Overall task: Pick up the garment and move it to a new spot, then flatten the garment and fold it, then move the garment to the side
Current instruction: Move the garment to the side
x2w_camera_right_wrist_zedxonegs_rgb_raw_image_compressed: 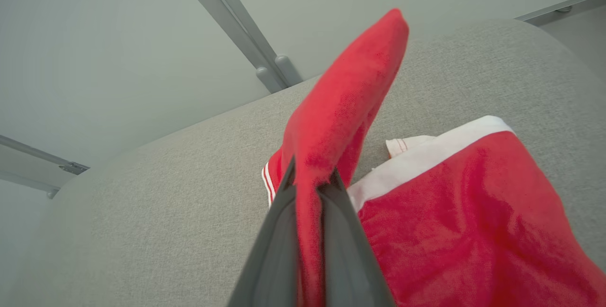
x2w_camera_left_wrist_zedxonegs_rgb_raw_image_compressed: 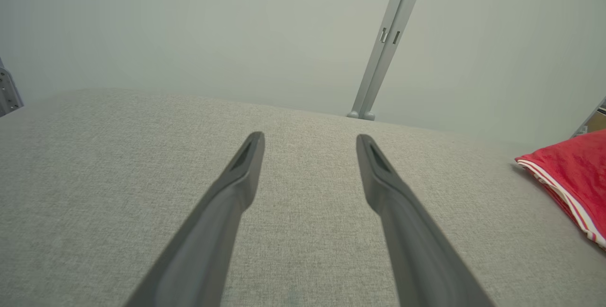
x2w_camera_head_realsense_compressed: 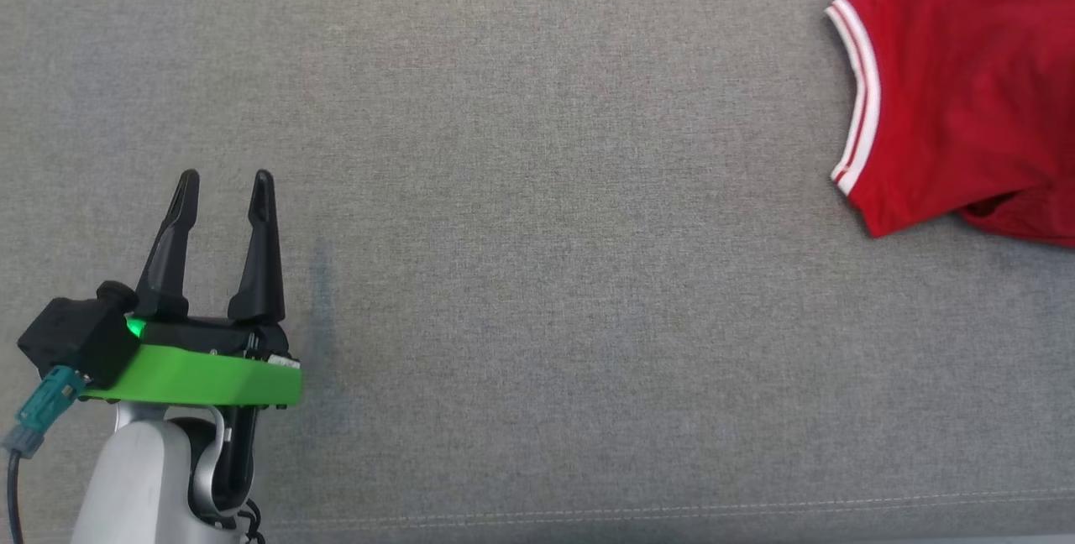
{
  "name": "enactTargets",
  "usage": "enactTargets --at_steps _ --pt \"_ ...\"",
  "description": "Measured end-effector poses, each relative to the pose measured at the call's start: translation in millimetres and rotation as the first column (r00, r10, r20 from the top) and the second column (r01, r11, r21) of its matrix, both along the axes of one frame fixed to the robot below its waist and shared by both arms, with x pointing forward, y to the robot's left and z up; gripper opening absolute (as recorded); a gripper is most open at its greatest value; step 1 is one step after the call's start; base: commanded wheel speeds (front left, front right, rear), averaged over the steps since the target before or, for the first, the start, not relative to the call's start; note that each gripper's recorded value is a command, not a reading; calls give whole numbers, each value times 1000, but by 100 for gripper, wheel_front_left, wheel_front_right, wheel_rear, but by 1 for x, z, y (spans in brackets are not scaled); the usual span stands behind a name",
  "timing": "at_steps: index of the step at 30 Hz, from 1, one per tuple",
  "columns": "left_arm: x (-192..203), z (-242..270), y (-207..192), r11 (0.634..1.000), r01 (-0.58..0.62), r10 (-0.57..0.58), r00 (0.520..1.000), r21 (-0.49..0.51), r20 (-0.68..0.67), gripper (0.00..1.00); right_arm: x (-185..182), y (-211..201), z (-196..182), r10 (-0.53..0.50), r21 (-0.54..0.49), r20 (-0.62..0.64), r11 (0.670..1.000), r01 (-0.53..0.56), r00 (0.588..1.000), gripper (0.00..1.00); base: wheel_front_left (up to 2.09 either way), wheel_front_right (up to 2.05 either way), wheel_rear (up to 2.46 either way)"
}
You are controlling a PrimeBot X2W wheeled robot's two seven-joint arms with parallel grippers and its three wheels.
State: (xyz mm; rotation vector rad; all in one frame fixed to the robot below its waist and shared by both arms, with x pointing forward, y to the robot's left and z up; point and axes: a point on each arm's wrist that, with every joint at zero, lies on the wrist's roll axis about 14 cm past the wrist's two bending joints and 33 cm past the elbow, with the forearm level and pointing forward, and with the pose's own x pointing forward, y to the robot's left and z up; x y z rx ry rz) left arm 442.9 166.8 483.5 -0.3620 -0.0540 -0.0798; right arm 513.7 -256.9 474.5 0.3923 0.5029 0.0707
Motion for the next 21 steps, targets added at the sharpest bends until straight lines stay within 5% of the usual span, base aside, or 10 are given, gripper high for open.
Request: enactTargets --at_steps 7,9,10,15,21 --pt "7 -7 -9 1000 29 -29 1000 -3 -13 100 -1 -31 -14 -68 -66 -63 996 63 996 0 0 0 0" --pt "8 -8 -11 999 34 -34 999 -4 -14 100 -2 -43 -20 -85 -118 -79 990 76 993 42 0 0 0" --pt "9 -8 -11 999 34 -34 999 -3 -14 100 -3 -50 -21 -102 -152 -82 984 88 991 100 0 0 0" --pt "8 -12 -18 998 57 -57 998 -4 -28 100 -5 -91 -21 -155 -361 -44 923 129 987 100 0 0 0" --pt "4 -13 -16 999 52 -53 998 -4 -39 100 -9 -90 -18 -102 -484 19 869 98 995 100 0 0 0"
